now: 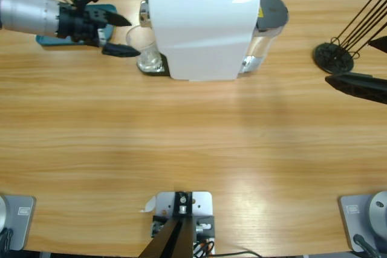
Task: Pour coffee
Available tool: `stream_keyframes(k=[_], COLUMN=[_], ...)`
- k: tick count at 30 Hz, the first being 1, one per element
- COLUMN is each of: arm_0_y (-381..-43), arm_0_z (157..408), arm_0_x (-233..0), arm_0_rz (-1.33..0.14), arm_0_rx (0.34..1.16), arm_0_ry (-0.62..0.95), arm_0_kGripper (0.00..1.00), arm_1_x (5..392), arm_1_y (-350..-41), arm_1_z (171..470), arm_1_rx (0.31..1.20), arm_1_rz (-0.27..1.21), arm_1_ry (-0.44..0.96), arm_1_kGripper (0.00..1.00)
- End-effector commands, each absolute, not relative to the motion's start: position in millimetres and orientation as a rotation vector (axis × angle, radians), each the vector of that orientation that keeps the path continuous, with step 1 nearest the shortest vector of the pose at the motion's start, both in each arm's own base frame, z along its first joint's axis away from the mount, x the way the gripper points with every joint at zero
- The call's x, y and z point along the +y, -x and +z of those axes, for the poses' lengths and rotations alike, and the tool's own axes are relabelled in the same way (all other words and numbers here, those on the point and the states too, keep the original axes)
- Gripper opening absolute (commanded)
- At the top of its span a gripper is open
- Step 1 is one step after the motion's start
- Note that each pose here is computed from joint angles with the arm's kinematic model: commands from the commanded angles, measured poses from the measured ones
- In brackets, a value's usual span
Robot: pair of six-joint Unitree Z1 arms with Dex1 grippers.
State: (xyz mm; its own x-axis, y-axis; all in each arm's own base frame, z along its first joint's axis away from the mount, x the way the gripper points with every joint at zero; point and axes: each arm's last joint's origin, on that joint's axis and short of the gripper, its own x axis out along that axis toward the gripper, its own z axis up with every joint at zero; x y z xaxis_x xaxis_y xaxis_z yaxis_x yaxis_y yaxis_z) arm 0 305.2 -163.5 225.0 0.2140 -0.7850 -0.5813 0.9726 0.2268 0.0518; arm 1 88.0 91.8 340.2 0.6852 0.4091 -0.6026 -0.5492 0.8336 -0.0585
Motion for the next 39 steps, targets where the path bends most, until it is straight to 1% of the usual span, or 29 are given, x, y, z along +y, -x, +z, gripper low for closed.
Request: stream_keyframes(k=[1, 2, 3, 4, 5, 6, 7, 9, 10, 12, 14, 15, 16, 18, 20, 22, 24, 27, 29, 36, 39], arm_0_y=[-238.1, -225.3, -211.3, -193.7, -180.2, -169.3, -160.5, -143.2, -135.1, -115.8, -101.6, -96.9, -94.3, -93.1, -97.7, -102.7, -108.8, -110.4, -111.7, -123.8, -124.8], arm_0_z=[266.0, 274.0, 282.5, 293.1, 299.1, 302.3, 303.4, 301.9, 300.3, 296.5, 295.9, 295.9, 296.8, 304.9, 314.1, 317.3, 312.8, 308.5, 307.5, 295.7, 297.3], arm_0_x=[-129.9, -125.7, -121.3, -116.0, -110.9, -105.2, -99.4, -90.8, -87.1, -81.2, -73.7, -70.5, -68.9, -68.8, -71.8, -74.2, -78.1, -81.3, -82.0, -91.6, -93.8], arm_0_rz=[-1.267, -1.255, -1.234, -1.193, -1.152, -1.089, -1.012, -0.908, -0.878, -0.840, -0.778, -0.760, -0.754, -0.761, -0.759, -0.745, -0.749, -0.770, -0.768, -0.789, -0.800], arm_0_rx=[0.472, 0.486, 0.502, 0.526, 0.547, 0.590, 0.644, 0.721, 0.735, 0.734, 0.730, 0.724, 0.718, 0.684, 0.667, 0.659, 0.681, 0.658, 0.652, 0.693, 0.669], arm_0_ry=[-0.368, -0.351, -0.334, -0.322, -0.320, -0.314, -0.314, -0.323, -0.327, -0.323, -0.269, -0.259, -0.246, -0.230, -0.215, -0.219, -0.231, -0.233, -0.235, -0.233, -0.231], arm_0_kGripper=[1.000, 1.000, 1.000, 1.000, 1.000, 1.000, 1.000, 1.000, 1.000, 1.000, 1.000, 1.000, 1.000, 1.000, 1.000, 1.000, 1.000, 1.000, 1.000, 1.000, 1.000], arm_1_x=[129.2, 136.8, 144.3, 151.4, 155.9, 161.2, 165.4, 171.2, 173.1, 178.5, 187.5, 193.4, 199.1, 208.5, 212.2, 215.9, 219.3, 220.3, 223.2, 227.9, 228.8], arm_1_y=[-117.1, -126.9, -139.4, -157.5, -172.3, -187.0, -202.0, -228.3, -241.4, -263.9, -278.6, -286.2, -293.0, -304.8, -310.7, -316.7, -321.9, -324.7, -327.7, -333.0, -335.1], arm_1_z=[367.9, 375.5, 383.6, 398.8, 412.8, 423.9, 430.8, 435.8, 436.3, 439.3, 440.5, 438.4, 434.5, 423.9, 422.3, 421.0, 418.7, 417.8, 410.1, 403.4, 403.0], arm_1_rx=[0.651, 0.663, 0.691, 0.703, 0.699, 0.704, 0.715, 0.743, 0.774, 0.794, 0.808, 0.838, 0.889, 0.967, 0.980, 0.998, 1.004, 1.008, 1.036, 1.053, 1.048], arm_1_rz=[0.543, 0.531, 0.515, 0.504, 0.505, 0.522, 0.538, 0.509, 0.481, 0.454, 0.458, 0.474, 0.488, 0.515, 0.515, 0.516, 0.517, 0.519, 0.533, 0.548, 0.543], arm_1_ry=[0.255, 0.252, 0.259, 0.255, 0.235, 0.207, 0.175, 0.158, 0.167, 0.177, 0.178, 0.188, 0.215, 0.278, 0.288, 0.306, 0.318, 0.314, 0.314, 0.309, 0.316], arm_1_kGripper=[1.000, 0.976, 0.842, 0.610, 0.468, 0.143, 0.000, 0.000, 0.000, 0.000, 0.000, 0.000, 0.000, 0.000, 0.000, 0.000, 0.000, 0.000, 0.000, 0.000, 0.000])
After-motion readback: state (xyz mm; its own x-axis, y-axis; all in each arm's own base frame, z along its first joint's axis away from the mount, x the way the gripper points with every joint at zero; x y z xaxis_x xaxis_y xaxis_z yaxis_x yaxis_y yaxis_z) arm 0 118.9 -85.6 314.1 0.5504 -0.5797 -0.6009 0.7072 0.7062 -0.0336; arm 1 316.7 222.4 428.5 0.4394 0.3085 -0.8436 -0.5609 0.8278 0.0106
